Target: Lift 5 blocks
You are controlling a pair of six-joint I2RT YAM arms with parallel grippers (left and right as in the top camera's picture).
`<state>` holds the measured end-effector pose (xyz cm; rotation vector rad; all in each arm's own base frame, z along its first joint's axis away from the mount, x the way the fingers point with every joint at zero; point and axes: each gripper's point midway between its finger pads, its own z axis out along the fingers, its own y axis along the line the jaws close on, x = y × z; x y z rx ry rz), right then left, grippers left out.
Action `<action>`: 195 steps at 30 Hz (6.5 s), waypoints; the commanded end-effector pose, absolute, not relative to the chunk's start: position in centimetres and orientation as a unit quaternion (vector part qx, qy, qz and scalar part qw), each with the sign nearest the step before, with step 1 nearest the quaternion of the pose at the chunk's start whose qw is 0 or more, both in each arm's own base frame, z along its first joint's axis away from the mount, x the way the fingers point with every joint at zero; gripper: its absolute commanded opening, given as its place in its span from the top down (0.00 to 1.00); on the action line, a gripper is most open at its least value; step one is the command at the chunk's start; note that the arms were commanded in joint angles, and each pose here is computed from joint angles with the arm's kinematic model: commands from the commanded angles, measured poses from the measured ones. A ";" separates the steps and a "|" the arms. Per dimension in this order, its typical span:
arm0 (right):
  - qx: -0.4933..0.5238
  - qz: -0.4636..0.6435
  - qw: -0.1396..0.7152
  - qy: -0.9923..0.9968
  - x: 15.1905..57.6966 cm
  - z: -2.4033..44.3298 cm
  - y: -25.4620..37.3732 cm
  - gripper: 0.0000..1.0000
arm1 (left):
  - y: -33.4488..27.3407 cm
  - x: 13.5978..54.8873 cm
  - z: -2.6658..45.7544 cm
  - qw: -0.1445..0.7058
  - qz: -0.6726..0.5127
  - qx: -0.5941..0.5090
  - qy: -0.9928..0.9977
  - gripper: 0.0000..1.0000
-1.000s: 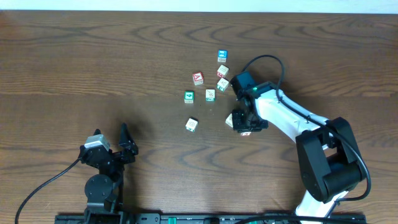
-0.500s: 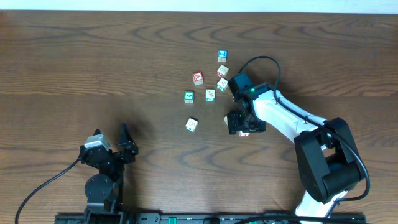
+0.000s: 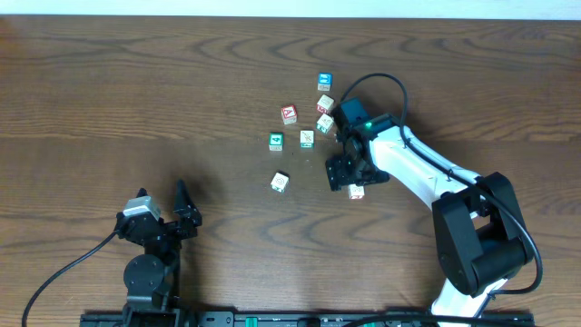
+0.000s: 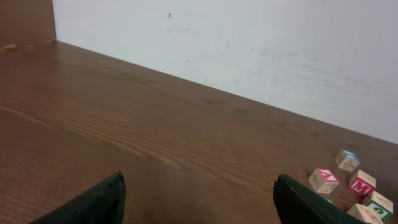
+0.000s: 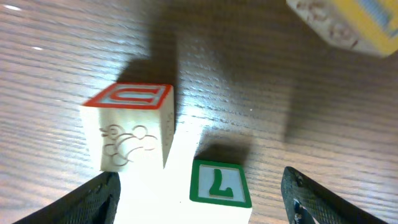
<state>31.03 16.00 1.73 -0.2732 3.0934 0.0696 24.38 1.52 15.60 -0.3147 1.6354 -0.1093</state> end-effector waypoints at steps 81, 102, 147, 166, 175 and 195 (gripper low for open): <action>-0.099 -0.005 0.101 0.990 35.8 0.1 19.3 0.99 | 1.8 24.3 13.8 0.652 -0.040 -0.144 0.743 0.23; -0.022 -0.028 0.060 0.998 33.8 -0.2 17.8 0.99 | 1.8 24.3 13.8 0.652 -0.040 -0.144 0.743 0.23; -0.085 0.005 0.167 0.982 41.0 1.1 16.2 0.48 | 1.8 24.3 13.8 0.652 -0.040 -0.144 0.743 0.23; -0.077 0.009 0.235 0.969 46.0 5.3 15.1 0.04 | 1.8 24.3 13.8 0.652 -0.040 -0.144 0.743 0.24; 0.115 -0.037 0.188 0.975 44.8 7.1 10.2 0.11 | 1.8 24.3 13.8 0.652 -0.040 -0.144 0.743 0.23; 0.189 -0.037 0.116 0.974 42.5 4.2 8.1 0.38 | 1.8 24.3 13.8 0.652 -0.040 -0.144 0.743 0.24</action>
